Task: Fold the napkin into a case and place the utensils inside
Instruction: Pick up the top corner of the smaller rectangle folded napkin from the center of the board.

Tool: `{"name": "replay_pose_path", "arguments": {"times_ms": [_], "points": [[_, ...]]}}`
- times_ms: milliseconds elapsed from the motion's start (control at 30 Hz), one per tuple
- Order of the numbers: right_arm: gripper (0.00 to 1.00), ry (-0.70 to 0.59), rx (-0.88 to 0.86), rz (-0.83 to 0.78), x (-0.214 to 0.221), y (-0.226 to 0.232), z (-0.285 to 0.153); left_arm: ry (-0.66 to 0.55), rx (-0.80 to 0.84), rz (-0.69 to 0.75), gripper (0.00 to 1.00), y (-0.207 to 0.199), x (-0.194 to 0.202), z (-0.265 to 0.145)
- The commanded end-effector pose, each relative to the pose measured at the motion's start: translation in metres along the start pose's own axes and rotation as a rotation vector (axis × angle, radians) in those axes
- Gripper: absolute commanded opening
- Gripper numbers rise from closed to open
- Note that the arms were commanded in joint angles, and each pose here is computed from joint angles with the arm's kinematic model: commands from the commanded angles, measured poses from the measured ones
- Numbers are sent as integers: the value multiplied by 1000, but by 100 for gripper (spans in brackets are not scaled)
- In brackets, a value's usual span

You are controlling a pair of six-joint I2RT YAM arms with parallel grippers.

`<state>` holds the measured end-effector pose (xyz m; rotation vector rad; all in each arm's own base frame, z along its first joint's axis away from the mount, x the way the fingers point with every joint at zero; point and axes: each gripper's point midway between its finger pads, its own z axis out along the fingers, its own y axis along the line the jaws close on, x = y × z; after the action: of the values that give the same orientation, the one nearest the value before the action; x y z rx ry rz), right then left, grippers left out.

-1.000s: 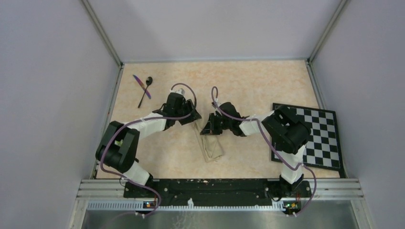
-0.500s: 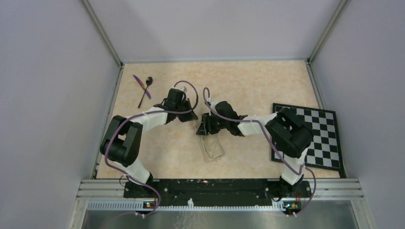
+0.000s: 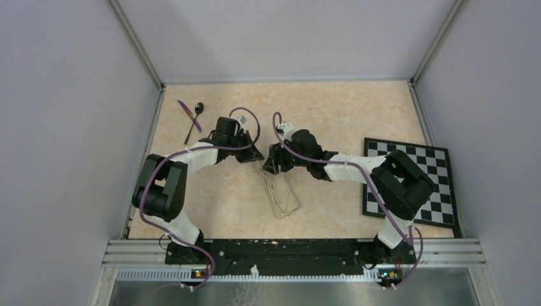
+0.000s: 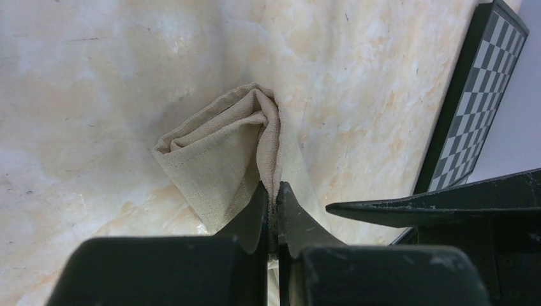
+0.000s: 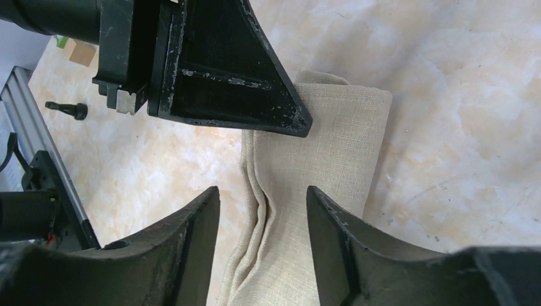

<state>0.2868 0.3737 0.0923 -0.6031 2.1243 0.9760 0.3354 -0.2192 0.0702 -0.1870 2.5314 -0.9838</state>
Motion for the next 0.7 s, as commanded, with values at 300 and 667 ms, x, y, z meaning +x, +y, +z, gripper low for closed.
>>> {"name": "replay_pose_path", "arguments": {"times_ms": [300,667], "points": [[53,-45,-6,-101,-22,25,30,0,80,-34,0,-14,0,-5],[40,-25,99,-86,-13,12,37,-4,83,-50,0,-14,-2,-5]]}}
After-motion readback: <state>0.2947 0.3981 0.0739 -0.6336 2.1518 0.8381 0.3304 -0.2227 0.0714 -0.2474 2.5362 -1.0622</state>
